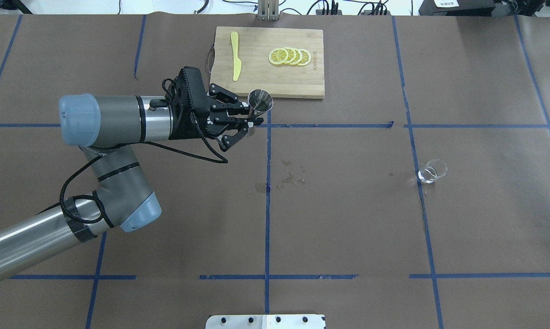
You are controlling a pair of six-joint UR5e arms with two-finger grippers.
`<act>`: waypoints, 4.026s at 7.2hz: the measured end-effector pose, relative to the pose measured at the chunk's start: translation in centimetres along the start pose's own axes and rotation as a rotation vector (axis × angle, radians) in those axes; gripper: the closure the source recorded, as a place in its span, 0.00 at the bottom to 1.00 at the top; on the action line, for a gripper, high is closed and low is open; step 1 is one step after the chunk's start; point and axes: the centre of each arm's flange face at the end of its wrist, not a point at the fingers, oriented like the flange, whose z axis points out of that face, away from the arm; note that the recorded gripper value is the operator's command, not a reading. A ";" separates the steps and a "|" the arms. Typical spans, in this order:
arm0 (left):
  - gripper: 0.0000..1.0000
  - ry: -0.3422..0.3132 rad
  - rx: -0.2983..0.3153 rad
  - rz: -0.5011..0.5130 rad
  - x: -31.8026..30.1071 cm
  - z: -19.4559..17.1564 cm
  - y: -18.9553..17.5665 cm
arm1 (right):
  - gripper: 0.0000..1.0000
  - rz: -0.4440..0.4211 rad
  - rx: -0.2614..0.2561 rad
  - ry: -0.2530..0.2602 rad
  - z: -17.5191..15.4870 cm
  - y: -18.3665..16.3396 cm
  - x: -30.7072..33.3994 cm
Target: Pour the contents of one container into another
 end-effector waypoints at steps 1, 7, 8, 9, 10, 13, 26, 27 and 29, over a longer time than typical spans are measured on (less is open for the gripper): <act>1.00 -0.009 -0.002 0.003 -0.6 -0.5 0.1 | 0.00 0.016 -0.050 -0.014 0.6 1.9 1.6; 1.00 -0.144 0.009 -0.099 -4.3 -14.9 7.1 | 0.00 0.030 -0.055 -0.053 2.0 3.6 2.9; 1.00 -0.174 0.013 -0.150 -4.5 -18.6 9.1 | 0.00 0.031 -0.056 -0.053 2.1 3.7 2.9; 1.00 -0.201 0.018 -0.205 -4.5 -22.2 11.1 | 0.00 0.032 -0.058 -0.053 2.2 3.8 3.0; 1.00 -0.263 0.043 -0.280 -4.3 -25.3 12.0 | 0.00 0.033 -0.060 -0.054 2.3 4.0 3.0; 1.00 -0.569 0.199 -0.546 -5.1 -30.7 12.9 | 0.00 0.035 -0.062 -0.054 2.4 4.1 3.1; 1.00 -1.347 0.089 -0.638 -0.8 -22.8 20.4 | 0.00 0.033 -0.059 -0.054 2.3 4.3 3.0; 1.00 -1.345 0.095 -0.635 0.1 -22.1 21.4 | 0.00 0.033 -0.059 -0.054 2.3 4.3 3.0; 1.00 -1.346 0.104 -0.631 1.5 -20.8 23.6 | 0.00 0.034 -0.060 -0.054 2.3 4.3 3.0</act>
